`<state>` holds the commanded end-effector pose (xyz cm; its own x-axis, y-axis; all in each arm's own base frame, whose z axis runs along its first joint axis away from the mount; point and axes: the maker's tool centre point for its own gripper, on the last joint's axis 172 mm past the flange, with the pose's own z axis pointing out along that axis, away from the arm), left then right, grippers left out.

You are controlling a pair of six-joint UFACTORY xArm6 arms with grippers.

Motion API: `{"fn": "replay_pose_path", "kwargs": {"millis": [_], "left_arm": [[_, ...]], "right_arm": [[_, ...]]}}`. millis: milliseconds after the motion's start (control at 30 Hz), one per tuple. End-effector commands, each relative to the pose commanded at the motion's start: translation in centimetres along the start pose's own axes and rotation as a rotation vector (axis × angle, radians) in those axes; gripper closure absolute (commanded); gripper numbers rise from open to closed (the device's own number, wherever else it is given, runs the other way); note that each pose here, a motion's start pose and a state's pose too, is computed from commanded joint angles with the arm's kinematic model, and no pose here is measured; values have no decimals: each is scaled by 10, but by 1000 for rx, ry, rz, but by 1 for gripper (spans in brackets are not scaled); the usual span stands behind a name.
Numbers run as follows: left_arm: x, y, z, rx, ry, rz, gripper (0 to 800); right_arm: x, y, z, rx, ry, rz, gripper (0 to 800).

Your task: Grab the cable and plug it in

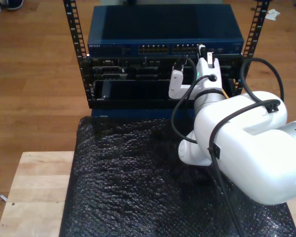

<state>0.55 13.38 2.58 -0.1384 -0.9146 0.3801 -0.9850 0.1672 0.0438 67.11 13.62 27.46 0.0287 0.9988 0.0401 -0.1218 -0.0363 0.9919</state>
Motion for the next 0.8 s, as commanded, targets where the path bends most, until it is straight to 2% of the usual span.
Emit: {"fn": "replay_pose_path", "kwargs": {"millis": [367,800], "left_arm": [[0,0,0,0,0,0,0],[0,0,0,0,0,0,0]], "right_arm": [[-2,-14,1,25,-1,-3,800],[1,-2,7,-1,-2,10,800]]}}
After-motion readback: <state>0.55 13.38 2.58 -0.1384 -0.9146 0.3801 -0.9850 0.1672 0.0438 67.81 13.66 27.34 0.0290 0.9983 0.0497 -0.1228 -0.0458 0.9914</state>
